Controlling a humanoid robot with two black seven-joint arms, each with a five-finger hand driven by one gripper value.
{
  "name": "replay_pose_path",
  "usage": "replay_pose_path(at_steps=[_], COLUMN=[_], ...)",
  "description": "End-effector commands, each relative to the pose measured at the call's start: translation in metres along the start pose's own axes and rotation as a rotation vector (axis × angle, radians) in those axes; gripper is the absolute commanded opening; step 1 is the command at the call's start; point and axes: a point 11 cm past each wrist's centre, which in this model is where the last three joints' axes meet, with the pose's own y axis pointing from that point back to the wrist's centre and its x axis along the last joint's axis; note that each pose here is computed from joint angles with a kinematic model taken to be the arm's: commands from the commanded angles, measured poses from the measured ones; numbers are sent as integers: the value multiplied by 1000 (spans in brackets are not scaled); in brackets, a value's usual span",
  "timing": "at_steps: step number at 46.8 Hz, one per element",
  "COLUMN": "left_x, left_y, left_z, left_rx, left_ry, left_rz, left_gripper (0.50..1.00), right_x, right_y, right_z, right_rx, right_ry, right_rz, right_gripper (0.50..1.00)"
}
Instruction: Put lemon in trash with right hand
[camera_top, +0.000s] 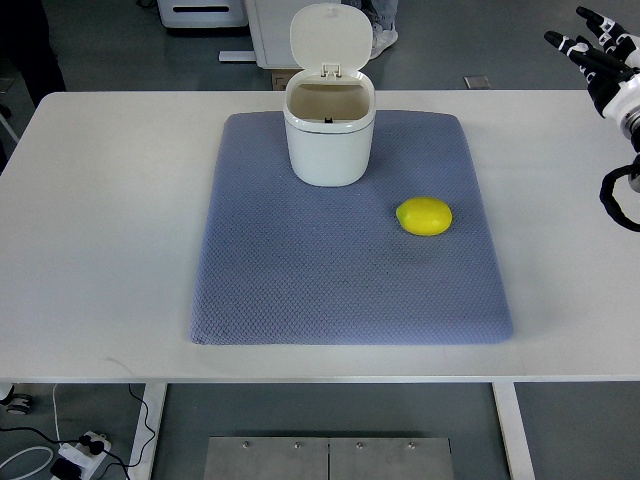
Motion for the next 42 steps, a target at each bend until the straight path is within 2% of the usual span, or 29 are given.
replay_pose_path(at_steps=[1, 25, 42], left_x=[0, 0, 0], left_y=[0, 0, 0], left_z=[0, -1, -1], left_rx=[0, 1, 1], left_ry=[0, 0, 0], left_rz=[0, 1, -1], left_gripper=[1000, 1000, 1000], right_x=[0, 2, -3], right_y=[0, -1, -7], right_z=[-1, -5, -22], right_rx=[1, 6, 27], right_ry=[0, 6, 17], right_rz=[1, 21, 10], right_gripper=[1000, 1000, 1000])
